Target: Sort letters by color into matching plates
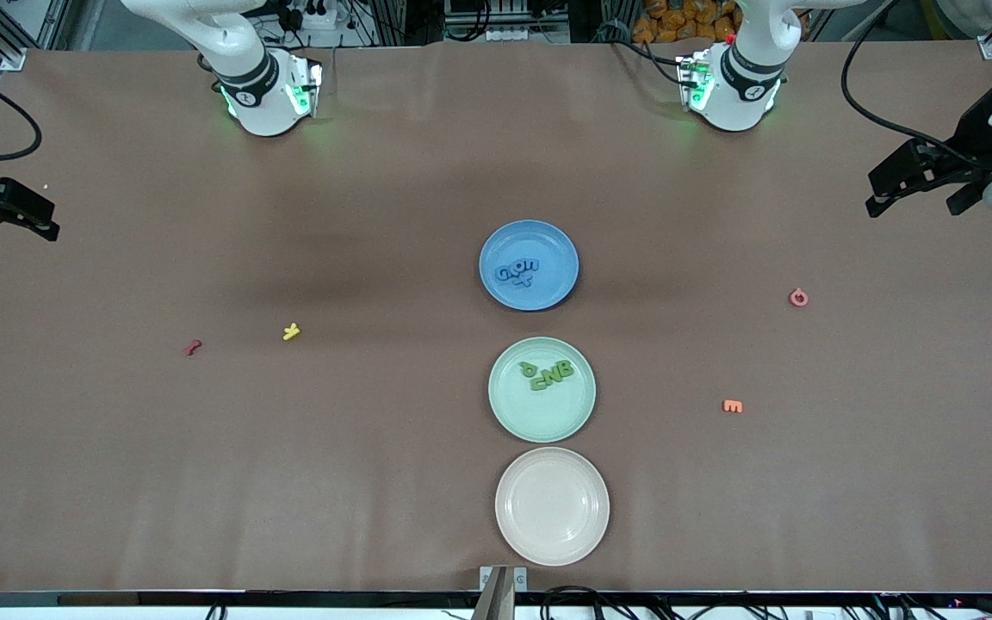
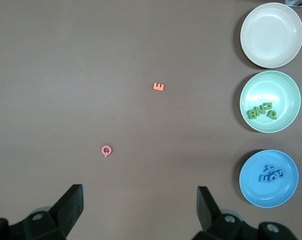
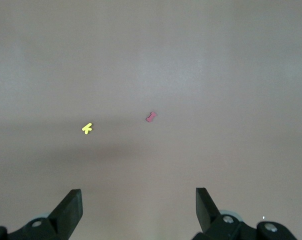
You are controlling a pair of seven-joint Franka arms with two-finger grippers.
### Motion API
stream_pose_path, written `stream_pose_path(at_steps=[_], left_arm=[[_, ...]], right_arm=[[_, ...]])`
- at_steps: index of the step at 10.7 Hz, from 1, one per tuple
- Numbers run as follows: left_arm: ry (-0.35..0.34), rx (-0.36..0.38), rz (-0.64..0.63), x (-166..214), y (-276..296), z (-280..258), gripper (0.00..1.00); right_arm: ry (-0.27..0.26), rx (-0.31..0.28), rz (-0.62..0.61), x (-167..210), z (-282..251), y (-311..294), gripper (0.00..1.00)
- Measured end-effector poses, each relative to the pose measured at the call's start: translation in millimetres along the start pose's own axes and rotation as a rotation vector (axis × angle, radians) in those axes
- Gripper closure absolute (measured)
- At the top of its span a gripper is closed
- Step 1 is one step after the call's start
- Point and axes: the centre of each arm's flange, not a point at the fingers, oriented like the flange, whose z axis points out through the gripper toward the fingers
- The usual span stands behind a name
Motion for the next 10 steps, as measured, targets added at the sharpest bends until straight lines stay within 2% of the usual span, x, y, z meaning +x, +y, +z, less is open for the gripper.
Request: stream_pose_path(at_steps=[10], left_arm=[[-0.010, 0.002, 0.003, 2.4, 0.8, 5.3, 0.00]], right_arm=[[-0.012, 0.001, 0.003, -1.8, 0.6, 0.6, 0.00]])
